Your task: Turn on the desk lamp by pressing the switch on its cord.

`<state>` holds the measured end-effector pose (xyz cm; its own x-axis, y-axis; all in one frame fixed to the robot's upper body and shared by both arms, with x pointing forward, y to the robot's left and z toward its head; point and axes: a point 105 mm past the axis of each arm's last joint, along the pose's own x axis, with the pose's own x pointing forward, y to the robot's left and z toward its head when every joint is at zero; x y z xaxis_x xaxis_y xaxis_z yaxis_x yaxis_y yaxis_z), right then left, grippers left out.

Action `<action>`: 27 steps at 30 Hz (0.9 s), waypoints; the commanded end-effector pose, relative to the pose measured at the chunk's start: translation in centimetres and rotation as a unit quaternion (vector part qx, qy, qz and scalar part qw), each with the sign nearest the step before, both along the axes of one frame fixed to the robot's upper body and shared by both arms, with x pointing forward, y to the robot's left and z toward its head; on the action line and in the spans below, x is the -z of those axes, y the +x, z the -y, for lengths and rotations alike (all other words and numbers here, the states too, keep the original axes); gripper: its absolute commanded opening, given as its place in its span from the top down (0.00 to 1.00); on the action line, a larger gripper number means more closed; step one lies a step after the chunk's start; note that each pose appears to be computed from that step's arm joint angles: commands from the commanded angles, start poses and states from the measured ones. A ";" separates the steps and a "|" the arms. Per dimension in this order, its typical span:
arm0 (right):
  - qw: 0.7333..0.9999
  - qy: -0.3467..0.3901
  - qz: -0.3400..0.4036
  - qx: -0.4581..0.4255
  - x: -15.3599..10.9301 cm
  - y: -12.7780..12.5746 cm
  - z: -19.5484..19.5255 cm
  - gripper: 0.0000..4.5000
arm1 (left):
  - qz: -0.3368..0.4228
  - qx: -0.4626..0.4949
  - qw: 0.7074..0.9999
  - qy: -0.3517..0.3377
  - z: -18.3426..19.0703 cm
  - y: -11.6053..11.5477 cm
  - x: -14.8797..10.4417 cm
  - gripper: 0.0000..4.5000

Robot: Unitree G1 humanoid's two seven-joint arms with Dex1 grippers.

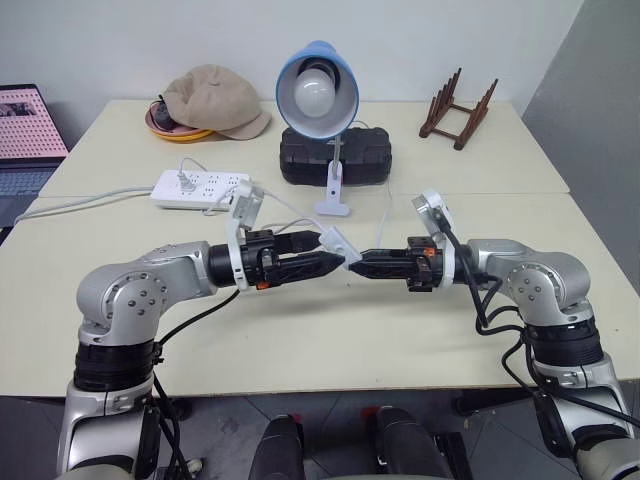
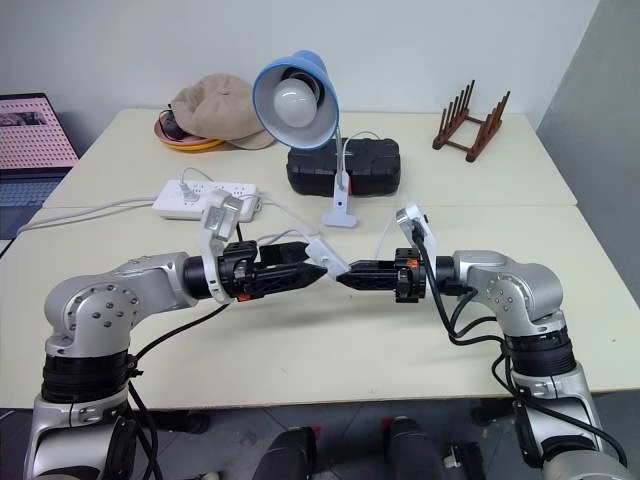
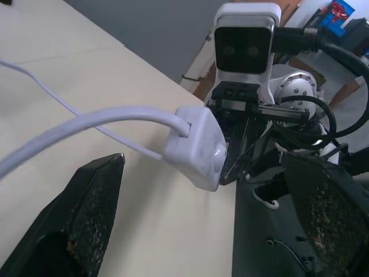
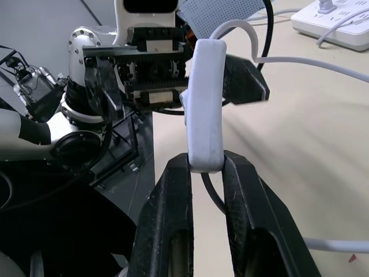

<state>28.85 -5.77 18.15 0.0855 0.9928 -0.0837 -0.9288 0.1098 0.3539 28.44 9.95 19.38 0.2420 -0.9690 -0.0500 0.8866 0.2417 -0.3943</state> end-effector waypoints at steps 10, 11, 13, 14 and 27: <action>1.000 0.016 0.023 -0.004 -1.4 -0.8 0.1 0.92 | 0.024 0.025 0.999 -0.010 0.2 0.4 -1.4 0.27; 1.000 0.016 0.023 -0.004 -1.4 -0.8 0.1 0.92 | 0.025 0.025 0.999 -0.010 0.2 0.5 -1.4 0.32; 1.000 0.016 0.024 -0.005 -1.3 -0.9 0.1 0.92 | 0.025 0.026 0.999 -0.012 0.1 0.5 -1.5 0.40; 1.000 0.016 0.023 -0.004 -1.3 -0.9 0.0 0.92 | 0.025 0.026 0.999 -0.011 0.1 0.5 -1.5 0.44; 1.000 0.016 0.026 0.000 -0.9 -0.7 -0.1 0.92 | 0.020 0.040 0.999 -0.025 -0.2 0.1 -2.0 0.86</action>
